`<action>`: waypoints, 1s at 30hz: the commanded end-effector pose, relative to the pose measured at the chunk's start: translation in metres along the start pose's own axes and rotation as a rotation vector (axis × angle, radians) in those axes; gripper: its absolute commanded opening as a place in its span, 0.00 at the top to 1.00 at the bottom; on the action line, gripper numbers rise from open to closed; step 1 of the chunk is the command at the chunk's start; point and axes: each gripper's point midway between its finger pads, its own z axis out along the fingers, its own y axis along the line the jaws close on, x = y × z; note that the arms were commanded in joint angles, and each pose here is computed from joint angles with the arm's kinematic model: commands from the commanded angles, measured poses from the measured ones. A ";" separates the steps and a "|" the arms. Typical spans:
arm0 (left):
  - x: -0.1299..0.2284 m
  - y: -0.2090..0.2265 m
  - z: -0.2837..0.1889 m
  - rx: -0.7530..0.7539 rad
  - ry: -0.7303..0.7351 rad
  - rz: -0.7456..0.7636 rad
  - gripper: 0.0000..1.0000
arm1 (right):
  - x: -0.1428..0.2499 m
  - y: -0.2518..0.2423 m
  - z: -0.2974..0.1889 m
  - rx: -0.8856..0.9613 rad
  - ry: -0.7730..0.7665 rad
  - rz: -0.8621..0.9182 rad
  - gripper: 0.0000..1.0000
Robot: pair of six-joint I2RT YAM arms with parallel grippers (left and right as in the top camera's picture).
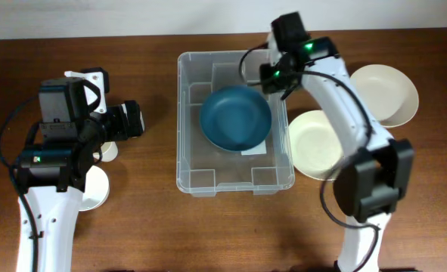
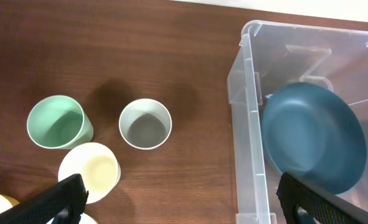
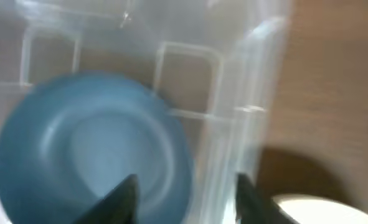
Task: Pack container
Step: 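Move right gripper to the cream bowl at back right and grasp rim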
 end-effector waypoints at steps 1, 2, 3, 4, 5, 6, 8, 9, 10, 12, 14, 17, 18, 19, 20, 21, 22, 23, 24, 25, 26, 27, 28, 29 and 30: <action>-0.008 -0.004 -0.005 0.011 -0.022 0.025 0.00 | -0.048 -0.062 -0.129 0.128 -0.315 0.197 0.41; -0.008 -0.004 -0.005 0.011 -0.022 0.025 0.00 | -0.048 -0.082 -0.150 0.140 -0.357 0.278 0.41; -0.008 -0.004 -0.005 0.012 -0.022 0.025 0.00 | -0.045 -0.103 -0.167 0.156 -0.386 0.361 0.40; -0.008 -0.004 -0.005 0.011 -0.022 0.025 0.00 | -0.039 -0.126 -0.180 0.175 -0.403 0.449 0.38; -0.008 -0.004 -0.005 0.011 -0.022 0.025 0.00 | -0.027 -0.155 -0.192 0.202 -0.408 0.562 0.36; -0.008 -0.004 -0.005 0.011 -0.022 0.025 0.00 | -0.021 -0.168 -0.196 0.212 -0.406 0.610 0.33; -0.008 -0.004 -0.005 0.012 -0.022 0.025 0.00 | 0.005 -0.214 -0.198 0.233 -0.359 0.773 0.28; -0.008 -0.004 -0.005 0.012 -0.022 0.025 0.00 | 0.016 -0.230 -0.195 0.233 -0.329 0.821 0.27; -0.008 -0.004 -0.004 0.012 -0.021 0.024 0.00 | 0.033 -0.251 -0.185 0.224 -0.279 0.886 0.27; -0.008 -0.004 -0.003 0.011 -0.018 0.024 0.00 | 0.054 -0.272 -0.167 0.214 -0.215 0.955 0.27; -0.007 -0.004 -0.003 0.011 -0.016 0.024 0.00 | 0.078 -0.292 -0.144 0.217 -0.137 1.023 0.26; -0.007 -0.003 -0.002 0.011 -0.013 0.024 0.00 | 0.108 -0.309 -0.109 0.231 -0.030 1.085 0.24; -0.007 -0.003 0.000 0.011 -0.010 0.024 0.00 | 0.120 -0.314 -0.092 0.233 0.018 1.105 0.22; -0.006 -0.003 0.000 0.011 -0.009 0.024 0.00 | 0.128 -0.316 -0.080 0.234 0.050 1.111 0.22; -0.006 -0.003 0.001 0.010 -0.006 0.023 0.00 | 0.137 -0.317 -0.064 0.233 0.088 1.118 0.22; -0.006 -0.003 0.001 0.010 -0.005 0.023 0.00 | 0.145 -0.319 -0.050 0.232 0.118 1.127 0.22; -0.005 -0.003 0.001 0.010 -0.003 0.023 0.00 | 0.148 -0.320 -0.044 0.232 0.130 1.129 0.22; -0.005 -0.003 0.001 0.011 -0.003 0.023 0.00 | 0.155 -0.322 -0.026 0.231 0.149 1.133 0.22; -0.005 -0.003 0.001 0.011 -0.003 0.023 0.00 | 0.158 -0.323 -0.019 0.230 0.155 1.133 0.22; -0.005 -0.003 0.001 0.010 -0.003 0.023 0.00 | 0.160 -0.325 -0.009 0.227 0.159 1.134 0.21; -0.006 -0.003 0.001 0.010 -0.003 0.023 0.00 | 0.161 -0.326 0.006 0.205 0.161 1.135 0.21; -0.006 -0.003 0.001 0.010 -0.003 0.023 0.00 | 0.161 -0.326 0.012 0.195 0.160 1.133 0.21; -0.006 -0.003 0.001 0.010 -0.003 0.024 0.00 | 0.160 -0.326 0.023 0.168 0.158 1.132 0.21; -0.006 -0.003 0.001 0.010 -0.003 0.024 0.00 | 0.159 -0.326 0.029 0.152 0.158 1.134 0.21; -0.006 -0.003 0.001 0.010 -0.003 0.024 0.00 | 0.159 -0.325 0.037 0.134 0.163 1.137 0.21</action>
